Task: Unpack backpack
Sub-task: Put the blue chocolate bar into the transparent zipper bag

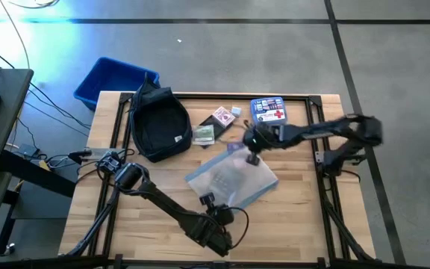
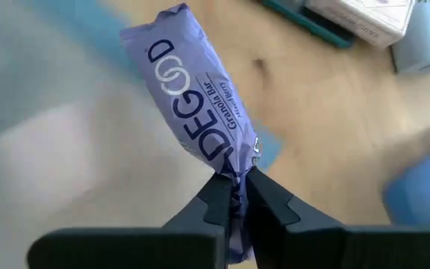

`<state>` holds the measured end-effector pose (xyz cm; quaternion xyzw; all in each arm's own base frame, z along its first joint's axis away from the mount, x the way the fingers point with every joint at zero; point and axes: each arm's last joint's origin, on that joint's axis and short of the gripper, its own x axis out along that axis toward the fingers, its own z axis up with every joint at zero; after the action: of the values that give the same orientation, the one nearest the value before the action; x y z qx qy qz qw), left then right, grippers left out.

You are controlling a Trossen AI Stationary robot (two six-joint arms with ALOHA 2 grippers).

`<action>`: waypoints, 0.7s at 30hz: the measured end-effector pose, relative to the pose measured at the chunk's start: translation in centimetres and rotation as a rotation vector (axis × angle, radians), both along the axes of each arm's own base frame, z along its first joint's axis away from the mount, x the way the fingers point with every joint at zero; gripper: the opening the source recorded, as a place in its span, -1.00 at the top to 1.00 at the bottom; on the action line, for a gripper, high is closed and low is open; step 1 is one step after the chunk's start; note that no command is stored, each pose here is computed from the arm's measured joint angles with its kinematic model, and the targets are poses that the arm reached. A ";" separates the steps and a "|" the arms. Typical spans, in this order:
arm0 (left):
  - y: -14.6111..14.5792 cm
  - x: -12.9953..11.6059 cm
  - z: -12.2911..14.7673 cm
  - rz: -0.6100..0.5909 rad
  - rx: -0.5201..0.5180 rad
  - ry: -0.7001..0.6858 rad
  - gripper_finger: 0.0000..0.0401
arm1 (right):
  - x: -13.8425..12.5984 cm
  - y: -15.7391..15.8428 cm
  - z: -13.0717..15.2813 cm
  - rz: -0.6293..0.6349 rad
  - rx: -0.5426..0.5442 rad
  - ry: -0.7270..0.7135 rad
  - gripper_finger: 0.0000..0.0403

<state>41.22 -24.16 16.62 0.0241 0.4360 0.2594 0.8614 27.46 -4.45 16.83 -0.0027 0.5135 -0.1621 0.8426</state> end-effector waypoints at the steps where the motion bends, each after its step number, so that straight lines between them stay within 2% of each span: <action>1: 0.0 0.0 0.0 0.006 0.001 -0.007 1.00 | -0.6 1.4 0.7 0.017 -0.001 0.020 0.98; 3: 0.0 0.0 0.0 0.022 0.004 -0.023 1.00 | -1.8 4.5 2.0 0.058 0.009 0.025 0.99; 7: 0.0 0.0 0.1 0.056 -0.001 -0.051 1.00 | -4.3 10.9 4.2 0.160 0.098 -0.049 0.99; 11: 0.0 0.0 0.2 0.096 0.023 -0.107 1.00 | -6.5 17.0 4.5 0.266 0.179 -0.127 0.99; 14: -0.3 -0.3 0.4 0.118 0.082 -0.175 1.00 | -7.5 20.6 3.5 0.316 0.208 -0.156 0.99; 17: -0.8 -0.4 0.6 0.119 0.108 -0.221 1.00 | -7.6 22.0 2.0 0.187 0.181 -0.203 0.99; 21: -1.0 -0.1 1.1 0.120 0.094 -0.276 1.00 | -6.7 20.9 -0.1 -0.029 0.084 -0.203 0.99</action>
<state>41.10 -25.19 17.72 0.0026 0.3013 0.3313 0.8941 20.71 16.50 16.77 0.0562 0.4319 -0.1522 0.8872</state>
